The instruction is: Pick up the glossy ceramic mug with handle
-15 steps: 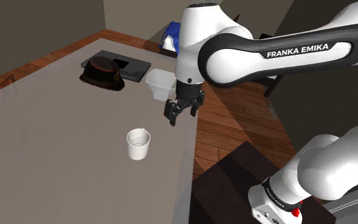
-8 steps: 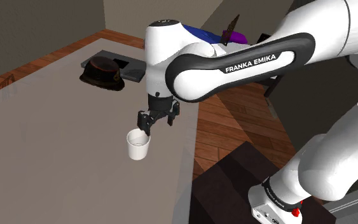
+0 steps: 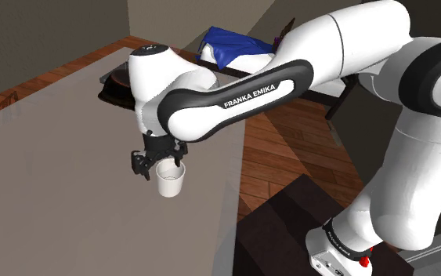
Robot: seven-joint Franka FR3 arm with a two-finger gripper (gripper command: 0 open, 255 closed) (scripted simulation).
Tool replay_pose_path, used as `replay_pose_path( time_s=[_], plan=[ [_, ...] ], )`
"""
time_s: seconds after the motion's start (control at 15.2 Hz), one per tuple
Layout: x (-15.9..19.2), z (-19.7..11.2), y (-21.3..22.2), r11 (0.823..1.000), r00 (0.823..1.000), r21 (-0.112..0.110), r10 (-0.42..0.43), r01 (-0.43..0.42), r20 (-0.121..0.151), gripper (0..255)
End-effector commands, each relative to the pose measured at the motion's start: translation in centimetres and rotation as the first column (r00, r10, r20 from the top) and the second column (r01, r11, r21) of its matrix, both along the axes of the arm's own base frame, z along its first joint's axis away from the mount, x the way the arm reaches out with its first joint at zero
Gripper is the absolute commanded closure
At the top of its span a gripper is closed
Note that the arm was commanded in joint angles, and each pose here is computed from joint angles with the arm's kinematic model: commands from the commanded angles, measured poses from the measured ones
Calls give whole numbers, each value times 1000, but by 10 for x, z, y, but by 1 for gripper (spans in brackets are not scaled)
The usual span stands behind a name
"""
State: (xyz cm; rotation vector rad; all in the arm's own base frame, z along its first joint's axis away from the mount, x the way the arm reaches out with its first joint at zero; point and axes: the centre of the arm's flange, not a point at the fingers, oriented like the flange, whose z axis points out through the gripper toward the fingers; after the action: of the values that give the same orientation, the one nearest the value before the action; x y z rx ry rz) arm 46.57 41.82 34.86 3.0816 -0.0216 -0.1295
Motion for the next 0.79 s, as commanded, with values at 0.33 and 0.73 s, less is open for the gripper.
replay_pose_path(
  time_s=[0.33, 0.73],
  plan=[
    [3, -35, 9, 1000, 1000, 0, -1, 1, 1, 0],
    [3, -44, 8, 1000, 1000, 0, -1, 1, 1, 255]
  ],
)
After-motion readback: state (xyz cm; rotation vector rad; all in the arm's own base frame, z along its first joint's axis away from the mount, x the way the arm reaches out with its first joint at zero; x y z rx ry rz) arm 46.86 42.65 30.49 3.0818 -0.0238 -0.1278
